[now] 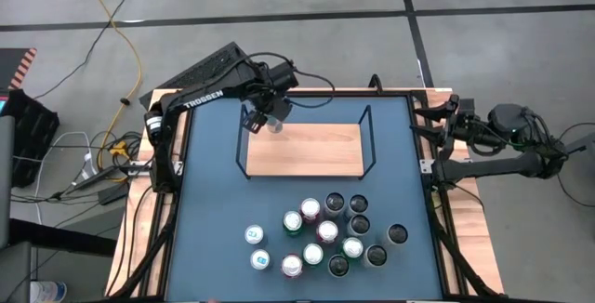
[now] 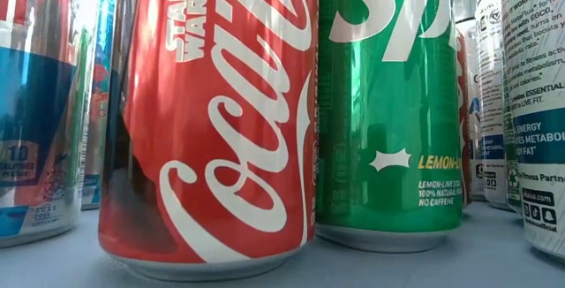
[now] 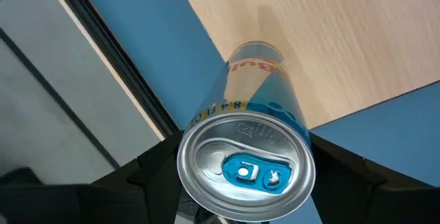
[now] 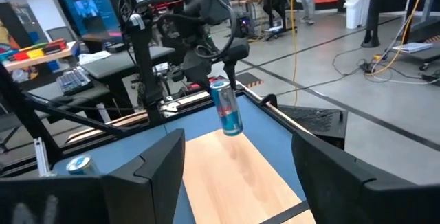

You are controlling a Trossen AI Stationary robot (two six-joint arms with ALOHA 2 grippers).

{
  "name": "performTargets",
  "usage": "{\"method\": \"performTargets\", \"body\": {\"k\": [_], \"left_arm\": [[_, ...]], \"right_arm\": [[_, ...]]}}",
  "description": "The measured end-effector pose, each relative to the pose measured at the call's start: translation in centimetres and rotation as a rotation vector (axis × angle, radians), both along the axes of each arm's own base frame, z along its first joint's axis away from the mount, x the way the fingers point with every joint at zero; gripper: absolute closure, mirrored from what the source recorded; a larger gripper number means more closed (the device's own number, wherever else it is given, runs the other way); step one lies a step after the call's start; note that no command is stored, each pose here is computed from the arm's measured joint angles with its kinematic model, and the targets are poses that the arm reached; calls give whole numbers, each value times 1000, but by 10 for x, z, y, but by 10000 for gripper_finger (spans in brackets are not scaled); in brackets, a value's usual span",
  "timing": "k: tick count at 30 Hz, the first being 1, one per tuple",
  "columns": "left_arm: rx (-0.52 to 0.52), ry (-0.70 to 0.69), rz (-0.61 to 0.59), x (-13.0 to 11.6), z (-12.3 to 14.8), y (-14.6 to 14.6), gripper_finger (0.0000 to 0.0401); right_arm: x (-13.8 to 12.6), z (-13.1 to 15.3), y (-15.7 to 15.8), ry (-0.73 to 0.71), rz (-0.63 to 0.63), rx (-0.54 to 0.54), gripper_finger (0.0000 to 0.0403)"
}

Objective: Place canned beverage on shelf
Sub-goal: Put the top blue soda can on the shelf

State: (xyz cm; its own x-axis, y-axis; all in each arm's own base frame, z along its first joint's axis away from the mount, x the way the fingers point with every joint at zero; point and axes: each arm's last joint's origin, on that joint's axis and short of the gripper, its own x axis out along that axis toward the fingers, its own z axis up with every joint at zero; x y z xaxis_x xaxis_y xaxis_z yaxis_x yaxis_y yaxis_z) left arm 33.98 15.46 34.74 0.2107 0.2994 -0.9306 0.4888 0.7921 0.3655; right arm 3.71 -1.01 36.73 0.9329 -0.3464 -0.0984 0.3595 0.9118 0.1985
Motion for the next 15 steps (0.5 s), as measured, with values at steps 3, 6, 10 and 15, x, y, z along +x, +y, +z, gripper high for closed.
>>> {"method": "performTargets", "body": {"k": [3,6,10,15], "left_arm": [[1,-16,4,-1,0,5,160],[-5,-15,3,-3,0,11,160],[-39,-39,5,-7,2,16,160],[-77,-75,-25,-14,9,19,160]], "right_arm": [[0,0,0,0,-5,-1,142],[0,0,-1,0,-24,-2,142],[0,0,-1,0,-35,-2,142],[-1,0,-1,0,-52,-3,142]]}}
